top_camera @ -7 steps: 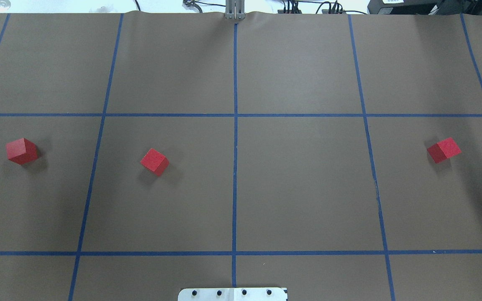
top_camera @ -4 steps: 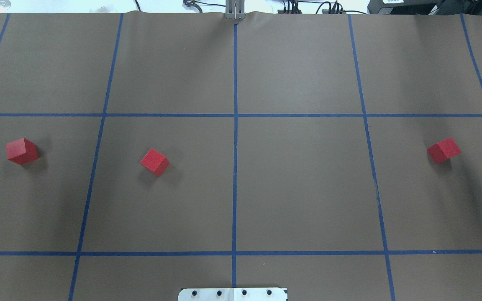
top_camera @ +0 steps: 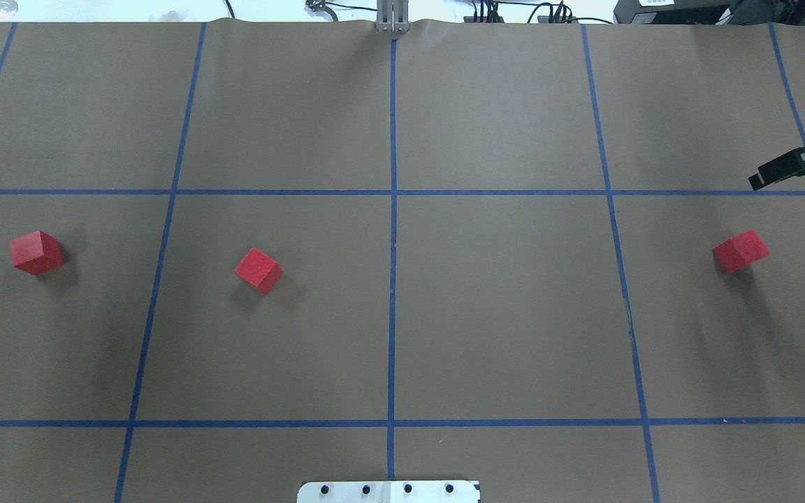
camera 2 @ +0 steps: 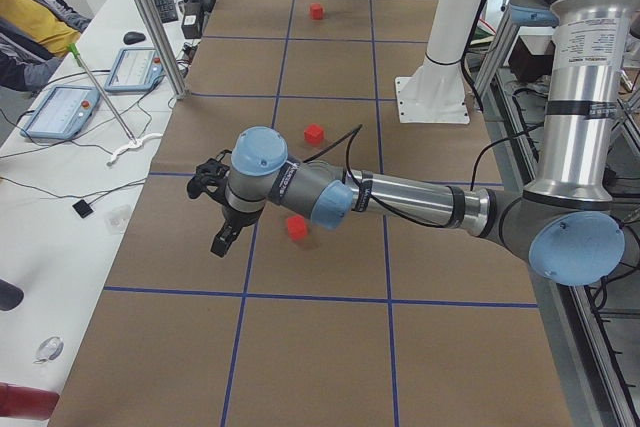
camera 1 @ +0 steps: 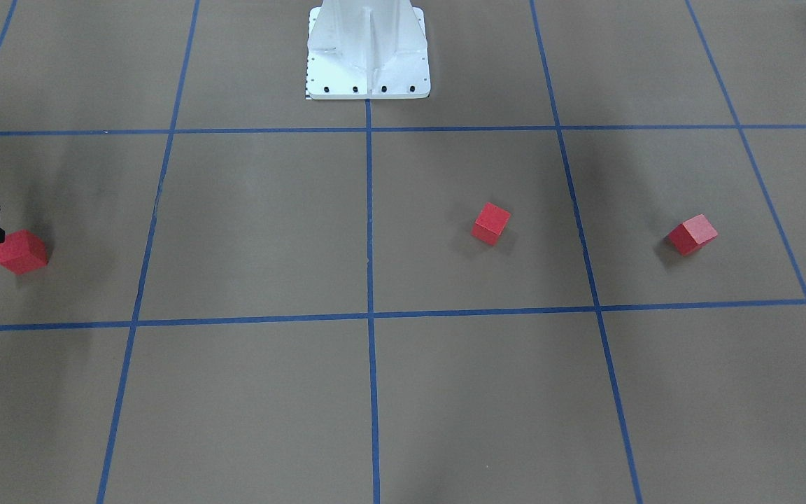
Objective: Form red blocks into L shape at center
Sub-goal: 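Lower the right gripper onto the red cube at the right-arm side and grasp it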
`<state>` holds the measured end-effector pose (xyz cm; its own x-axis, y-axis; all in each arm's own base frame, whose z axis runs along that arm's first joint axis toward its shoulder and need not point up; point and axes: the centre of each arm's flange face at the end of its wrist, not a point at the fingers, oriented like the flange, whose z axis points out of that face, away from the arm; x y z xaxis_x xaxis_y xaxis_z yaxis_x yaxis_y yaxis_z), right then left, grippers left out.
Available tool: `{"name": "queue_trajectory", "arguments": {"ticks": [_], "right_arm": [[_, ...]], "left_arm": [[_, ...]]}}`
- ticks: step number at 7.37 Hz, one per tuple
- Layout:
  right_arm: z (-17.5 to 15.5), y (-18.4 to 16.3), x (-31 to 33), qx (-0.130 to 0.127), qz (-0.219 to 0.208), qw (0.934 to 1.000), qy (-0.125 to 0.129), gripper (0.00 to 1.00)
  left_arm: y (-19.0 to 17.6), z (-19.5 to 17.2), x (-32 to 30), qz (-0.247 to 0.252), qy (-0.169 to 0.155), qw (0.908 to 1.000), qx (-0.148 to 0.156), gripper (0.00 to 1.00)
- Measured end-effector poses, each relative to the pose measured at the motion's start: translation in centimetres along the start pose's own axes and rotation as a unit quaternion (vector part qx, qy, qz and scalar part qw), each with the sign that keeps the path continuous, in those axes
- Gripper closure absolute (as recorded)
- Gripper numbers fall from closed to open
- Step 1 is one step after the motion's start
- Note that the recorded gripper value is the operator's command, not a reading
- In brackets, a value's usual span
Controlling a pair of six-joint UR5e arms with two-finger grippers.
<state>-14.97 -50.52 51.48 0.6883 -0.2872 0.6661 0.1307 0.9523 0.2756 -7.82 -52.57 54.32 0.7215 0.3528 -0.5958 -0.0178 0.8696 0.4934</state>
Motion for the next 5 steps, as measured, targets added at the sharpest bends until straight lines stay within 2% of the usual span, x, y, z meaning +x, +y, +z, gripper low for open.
{"name": "queue_trajectory", "arguments": {"ticks": [2,5], "right_arm": [[3.2,2.3,-0.5,-0.021,-0.013,0.9995,0.02,0.01],[6.6,4.6,0.8,-0.026,-0.022,0.9992,0.023,0.01]], "left_arm": [[-0.2,0.0,0.1,-0.002,0.0,1.0,0.001,0.0],[-0.4,-0.1,0.2,-0.002,0.001,1.0,0.002,0.0]]}}
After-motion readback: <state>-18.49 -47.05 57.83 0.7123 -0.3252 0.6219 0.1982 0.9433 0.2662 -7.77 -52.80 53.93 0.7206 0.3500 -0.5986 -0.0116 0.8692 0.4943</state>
